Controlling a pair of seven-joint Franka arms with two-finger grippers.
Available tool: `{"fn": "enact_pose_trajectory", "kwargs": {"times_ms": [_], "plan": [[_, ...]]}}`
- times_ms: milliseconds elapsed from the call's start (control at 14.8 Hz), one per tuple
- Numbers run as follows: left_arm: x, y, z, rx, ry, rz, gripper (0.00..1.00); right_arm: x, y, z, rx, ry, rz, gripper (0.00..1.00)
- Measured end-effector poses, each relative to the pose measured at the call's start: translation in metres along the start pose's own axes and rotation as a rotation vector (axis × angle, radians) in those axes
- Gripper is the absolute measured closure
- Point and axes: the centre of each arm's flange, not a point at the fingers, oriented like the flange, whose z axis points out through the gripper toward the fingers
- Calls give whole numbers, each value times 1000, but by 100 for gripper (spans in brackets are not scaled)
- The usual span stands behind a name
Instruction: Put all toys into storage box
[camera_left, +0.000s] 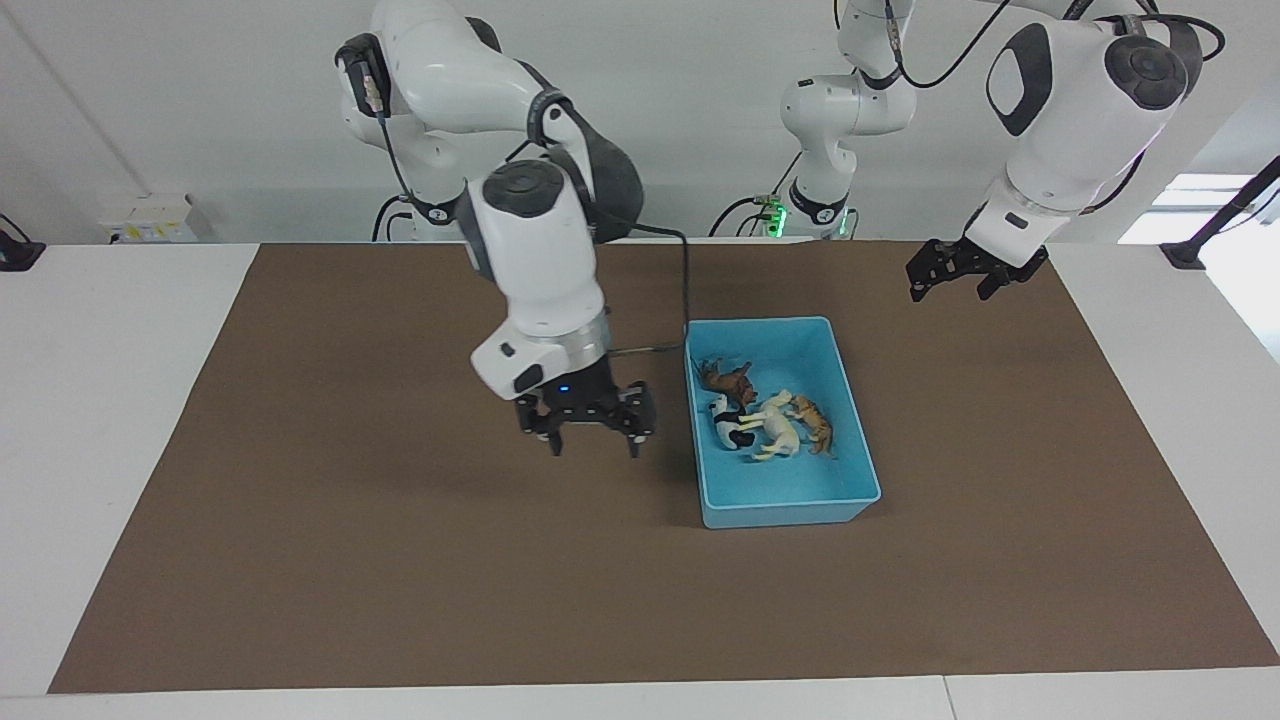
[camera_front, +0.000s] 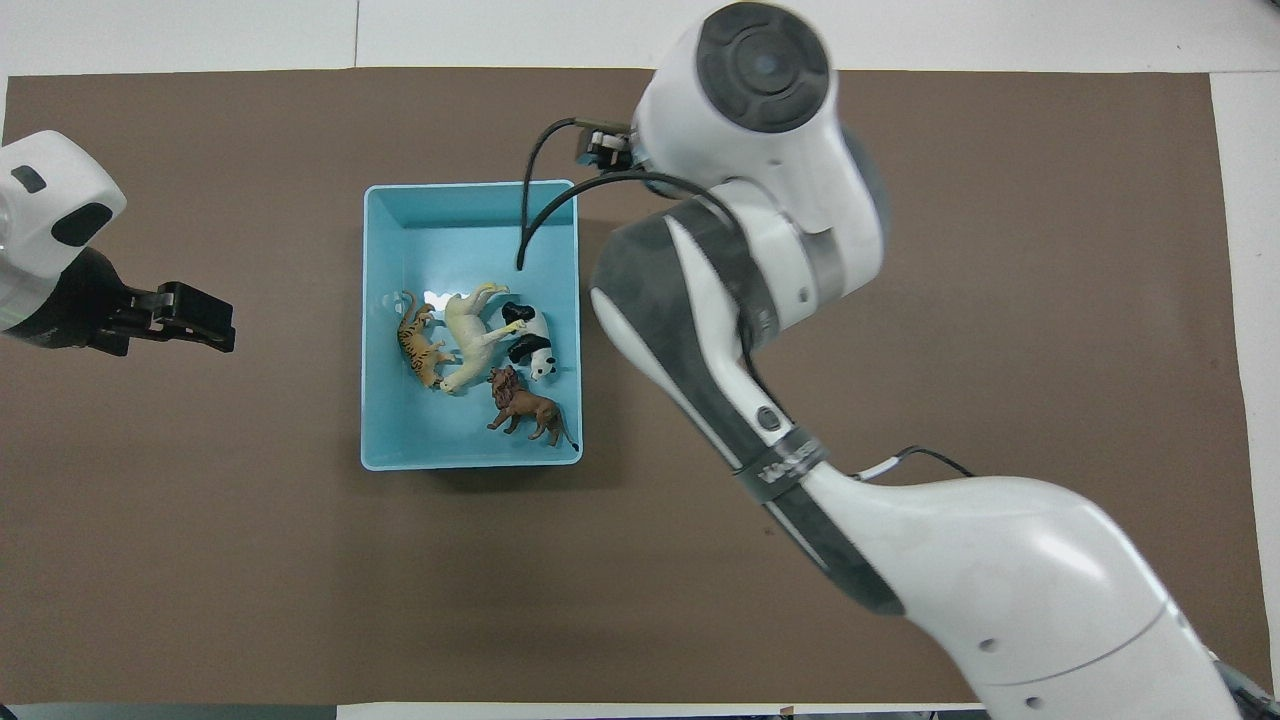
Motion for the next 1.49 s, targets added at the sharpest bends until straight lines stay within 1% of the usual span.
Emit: {"fn": "enact_pose_trajectory", "kwargs": {"times_ms": [135, 338, 609, 744, 1082, 1217, 1353, 1488], "plan": [[0, -1, 0, 0, 0, -2, 0, 12, 64, -20, -25, -25, -45, 0], [0, -4, 0, -1, 0, -7, 0, 15, 129, -46, -54, -80, -18, 0], [0, -6, 1, -1, -1, -11, 0, -4, 182, -79, -82, -218, 5, 0], [0, -6, 2, -1, -4, -10, 0, -19, 197, -96, -87, -261, 25, 0], [-2, -2, -1, 0, 2, -3, 0, -63, 211, -127, -81, -278, 37, 0], [-3, -3, -3, -1, 5, -5, 0, -77, 218, -135, -84, -282, -17, 0], [-3, -5, -3, -1, 6, -8, 0, -85, 236, -139, -113, -276, -87, 0], [-3, -5, -3, -1, 6, -9, 0, -88, 250, -142, -122, -258, -100, 0]]}}
